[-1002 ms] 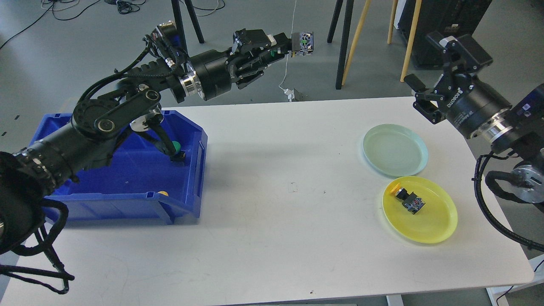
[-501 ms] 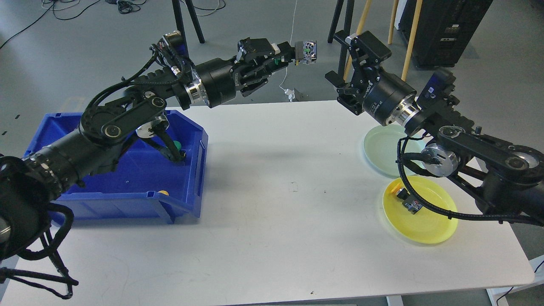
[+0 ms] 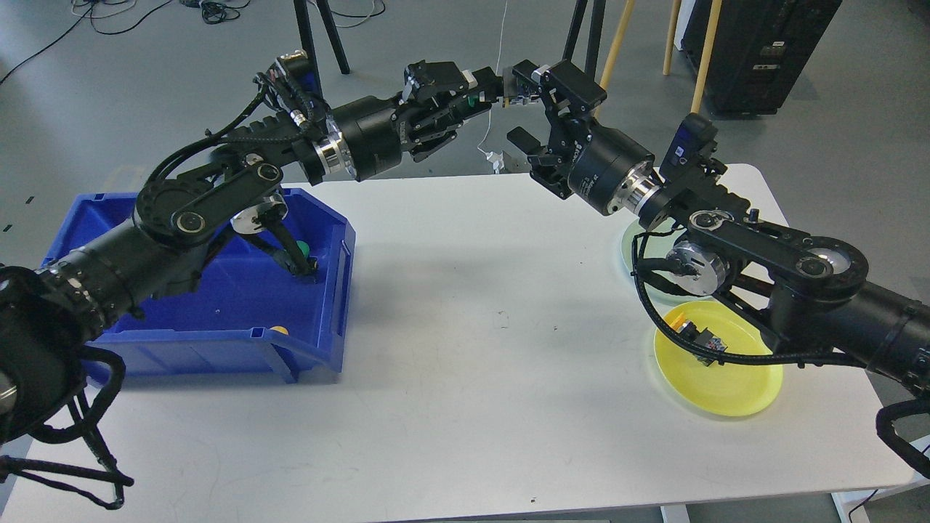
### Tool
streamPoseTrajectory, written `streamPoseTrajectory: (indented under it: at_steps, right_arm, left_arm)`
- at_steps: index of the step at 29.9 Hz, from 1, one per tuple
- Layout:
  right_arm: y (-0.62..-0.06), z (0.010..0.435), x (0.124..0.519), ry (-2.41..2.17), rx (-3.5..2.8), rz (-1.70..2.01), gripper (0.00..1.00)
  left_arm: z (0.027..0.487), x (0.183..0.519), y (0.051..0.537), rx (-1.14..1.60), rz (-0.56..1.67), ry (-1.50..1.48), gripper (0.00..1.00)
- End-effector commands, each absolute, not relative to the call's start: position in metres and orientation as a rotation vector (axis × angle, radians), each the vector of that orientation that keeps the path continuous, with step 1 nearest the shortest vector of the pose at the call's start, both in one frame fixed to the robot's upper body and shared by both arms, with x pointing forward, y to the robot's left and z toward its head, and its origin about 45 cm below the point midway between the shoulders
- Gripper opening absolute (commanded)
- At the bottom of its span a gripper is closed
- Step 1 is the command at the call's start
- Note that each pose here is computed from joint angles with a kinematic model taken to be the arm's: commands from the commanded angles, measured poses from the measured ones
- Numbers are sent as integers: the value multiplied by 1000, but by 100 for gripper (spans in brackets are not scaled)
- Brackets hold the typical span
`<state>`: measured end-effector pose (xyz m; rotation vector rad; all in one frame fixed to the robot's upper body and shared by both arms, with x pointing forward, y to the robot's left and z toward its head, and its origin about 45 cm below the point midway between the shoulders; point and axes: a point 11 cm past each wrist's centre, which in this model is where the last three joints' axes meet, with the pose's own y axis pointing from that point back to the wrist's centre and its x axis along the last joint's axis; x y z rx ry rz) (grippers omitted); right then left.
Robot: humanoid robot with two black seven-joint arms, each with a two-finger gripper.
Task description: Pass button and place on color plate
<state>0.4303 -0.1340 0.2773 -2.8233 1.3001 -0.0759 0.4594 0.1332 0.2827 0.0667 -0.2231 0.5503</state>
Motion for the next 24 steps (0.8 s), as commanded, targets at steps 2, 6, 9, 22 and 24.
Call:
streamPoseTrajectory:
  at_steps: [2, 6, 9, 22, 24]
  right_arm:
    - [-134, 283, 432, 1300, -2796, -89, 98]
    - [-135, 283, 434, 1310, -2792, -92, 96]
    - [-135, 282, 433, 1310, -2793, -92, 93]
    - [-123, 285, 433, 1279, -2798, -106, 35]
    - [-123, 285, 433, 1278, -2799, -110, 30]
  left_arm:
    - [282, 459, 134, 68, 552, -222, 0]
    - [280, 459, 133, 70, 549, -220, 0]
    - [280, 458, 133, 70, 548, -219, 0]
    - [279, 458, 132, 73, 544, -219, 0]
    - [279, 458, 132, 72, 545, -217, 0]
